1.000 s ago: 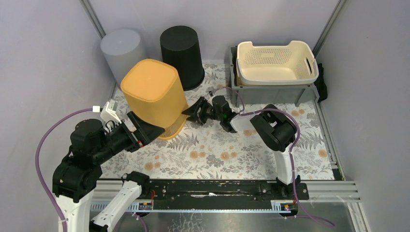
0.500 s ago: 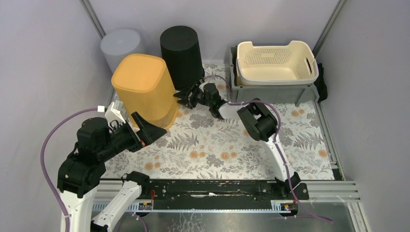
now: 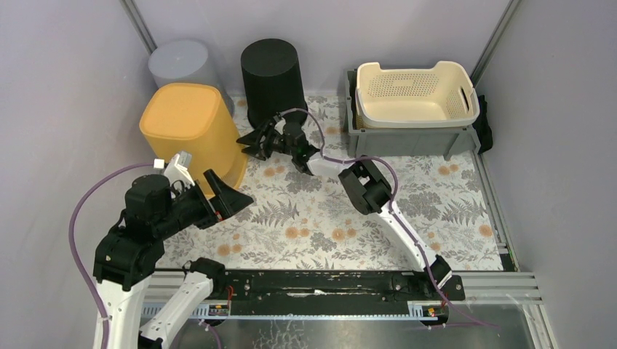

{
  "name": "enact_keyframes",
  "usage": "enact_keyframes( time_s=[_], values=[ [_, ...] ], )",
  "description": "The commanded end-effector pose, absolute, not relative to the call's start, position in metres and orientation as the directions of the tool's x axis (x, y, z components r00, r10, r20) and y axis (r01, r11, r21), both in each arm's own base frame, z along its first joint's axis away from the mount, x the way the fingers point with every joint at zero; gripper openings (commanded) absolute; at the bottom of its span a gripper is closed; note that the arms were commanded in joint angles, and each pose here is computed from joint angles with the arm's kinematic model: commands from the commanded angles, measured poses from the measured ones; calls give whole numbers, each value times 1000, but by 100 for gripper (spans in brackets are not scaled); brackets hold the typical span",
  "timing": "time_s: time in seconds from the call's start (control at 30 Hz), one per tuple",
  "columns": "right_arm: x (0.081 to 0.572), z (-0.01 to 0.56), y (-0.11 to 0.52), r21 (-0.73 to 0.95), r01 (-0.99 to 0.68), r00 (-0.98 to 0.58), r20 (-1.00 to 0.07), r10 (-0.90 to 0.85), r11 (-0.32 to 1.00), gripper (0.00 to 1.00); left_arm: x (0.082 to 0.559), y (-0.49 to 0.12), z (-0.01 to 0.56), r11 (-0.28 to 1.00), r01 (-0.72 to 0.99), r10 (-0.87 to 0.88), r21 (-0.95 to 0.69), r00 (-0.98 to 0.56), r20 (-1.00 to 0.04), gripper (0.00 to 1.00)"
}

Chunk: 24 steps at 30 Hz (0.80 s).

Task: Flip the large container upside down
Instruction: Move the container to the center of the board.

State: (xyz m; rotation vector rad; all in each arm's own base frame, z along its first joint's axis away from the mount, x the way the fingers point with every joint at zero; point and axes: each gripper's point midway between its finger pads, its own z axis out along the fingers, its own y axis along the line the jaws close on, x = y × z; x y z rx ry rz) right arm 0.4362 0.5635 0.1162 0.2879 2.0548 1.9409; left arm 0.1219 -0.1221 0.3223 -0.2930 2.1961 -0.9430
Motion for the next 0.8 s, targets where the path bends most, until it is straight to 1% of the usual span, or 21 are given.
enact_keyframes(
  time_s=[0.0, 0.2, 0.27, 0.33, 0.4, 0.5, 0.6, 0.67, 0.77],
  values=[
    [413, 151, 573, 995, -99, -959, -95, 268, -2, 65, 129, -126, 321, 709, 110, -432, -696, -713, -553, 100],
    [403, 188, 524, 987, -158, -940, -161, 301, 35, 66, 136, -123, 316, 725, 94, -437, -682, -703, -561, 100],
    [396, 205, 506, 980, -190, -934, -199, 297, 59, 66, 139, -121, 311, 733, 81, -440, -676, -701, -561, 100],
    [384, 212, 488, 971, -213, -931, -235, 280, 109, 68, 144, -121, 304, 737, 66, -447, -672, -699, -559, 100],
    [369, 231, 469, 952, -254, -920, -292, 260, 171, 72, 152, -121, 297, 741, 52, -454, -670, -697, -556, 100],
    [350, 238, 438, 894, -305, -892, -389, 230, 329, 82, 165, -123, 288, 738, 32, -468, -674, -696, -545, 100],
    [330, 242, 401, 822, -318, -866, -455, 209, 473, 92, 181, -126, 277, 734, 16, -485, -679, -688, -540, 100],
    [317, 249, 378, 787, -325, -846, -490, 210, 525, 94, 193, -129, 271, 729, 14, -493, -684, -682, -540, 100],
    [297, 258, 355, 767, -331, -831, -513, 215, 550, 96, 215, -132, 257, 719, -15, -526, -695, -664, -531, 100]
  ],
)
